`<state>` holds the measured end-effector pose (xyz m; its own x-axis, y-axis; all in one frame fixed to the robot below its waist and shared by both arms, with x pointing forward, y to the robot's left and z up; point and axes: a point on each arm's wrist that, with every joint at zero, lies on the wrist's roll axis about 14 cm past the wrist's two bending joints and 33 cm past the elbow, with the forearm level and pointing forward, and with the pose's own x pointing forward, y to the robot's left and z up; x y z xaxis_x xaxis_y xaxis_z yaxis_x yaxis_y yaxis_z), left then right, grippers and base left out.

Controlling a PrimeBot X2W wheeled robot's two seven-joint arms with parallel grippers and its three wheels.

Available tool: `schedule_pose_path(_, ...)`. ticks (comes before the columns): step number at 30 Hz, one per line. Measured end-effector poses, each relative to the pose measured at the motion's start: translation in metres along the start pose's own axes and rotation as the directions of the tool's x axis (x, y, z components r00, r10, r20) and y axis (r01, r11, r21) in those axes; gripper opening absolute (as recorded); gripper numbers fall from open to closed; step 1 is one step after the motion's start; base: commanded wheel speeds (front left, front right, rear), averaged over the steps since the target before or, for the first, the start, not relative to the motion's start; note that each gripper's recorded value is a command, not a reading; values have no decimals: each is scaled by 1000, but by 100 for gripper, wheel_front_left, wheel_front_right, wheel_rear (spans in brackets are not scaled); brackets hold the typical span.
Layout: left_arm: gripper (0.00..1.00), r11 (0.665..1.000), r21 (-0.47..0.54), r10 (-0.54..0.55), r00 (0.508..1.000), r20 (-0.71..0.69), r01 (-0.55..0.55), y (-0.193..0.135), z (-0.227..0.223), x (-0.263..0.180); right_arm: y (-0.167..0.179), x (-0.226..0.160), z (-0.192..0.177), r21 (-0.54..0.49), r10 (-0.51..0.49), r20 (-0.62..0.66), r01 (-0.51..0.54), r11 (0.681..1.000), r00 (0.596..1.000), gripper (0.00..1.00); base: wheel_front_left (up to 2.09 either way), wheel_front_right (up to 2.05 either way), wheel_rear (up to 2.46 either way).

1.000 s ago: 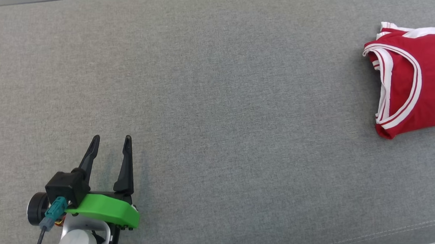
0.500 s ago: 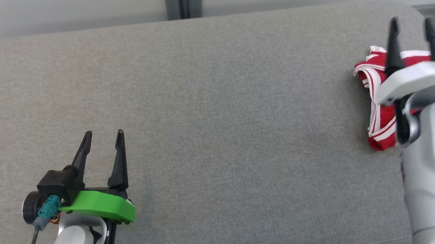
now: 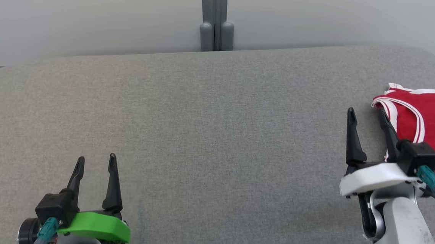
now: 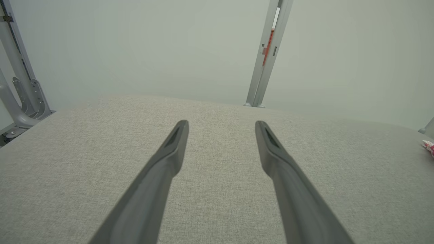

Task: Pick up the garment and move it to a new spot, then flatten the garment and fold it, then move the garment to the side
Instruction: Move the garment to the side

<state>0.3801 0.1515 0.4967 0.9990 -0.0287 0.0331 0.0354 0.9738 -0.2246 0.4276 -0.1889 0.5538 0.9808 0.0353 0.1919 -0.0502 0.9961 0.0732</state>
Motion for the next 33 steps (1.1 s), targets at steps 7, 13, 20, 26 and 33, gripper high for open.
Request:
schedule_pose_path(7,100,998,3,63,998,-19,-63,18,-7,-25,12,-33,-15,88,15,-31,-12,996,999,100,0,0,0)
schedule_pose_path(13,100,995,3,102,994,-39,-102,28,-13,-38,26,-46,-27,123,52,-66,-44,991,996,100,0,0,0)
schedule_pose_path(20,100,994,1,111,993,-39,-111,29,-14,-39,36,-48,-33,131,78,-85,-67,989,993,100,0,0,0)
schedule_pose_path(26,100,994,4,108,994,-36,-108,29,-13,-39,35,-49,-37,131,76,-98,-63,989,992,100,0,0,0)
schedule_pose_path(33,100,994,2,110,993,-40,-110,30,-14,-40,36,-51,-41,133,78,-113,-63,989,990,100,0,0,0)
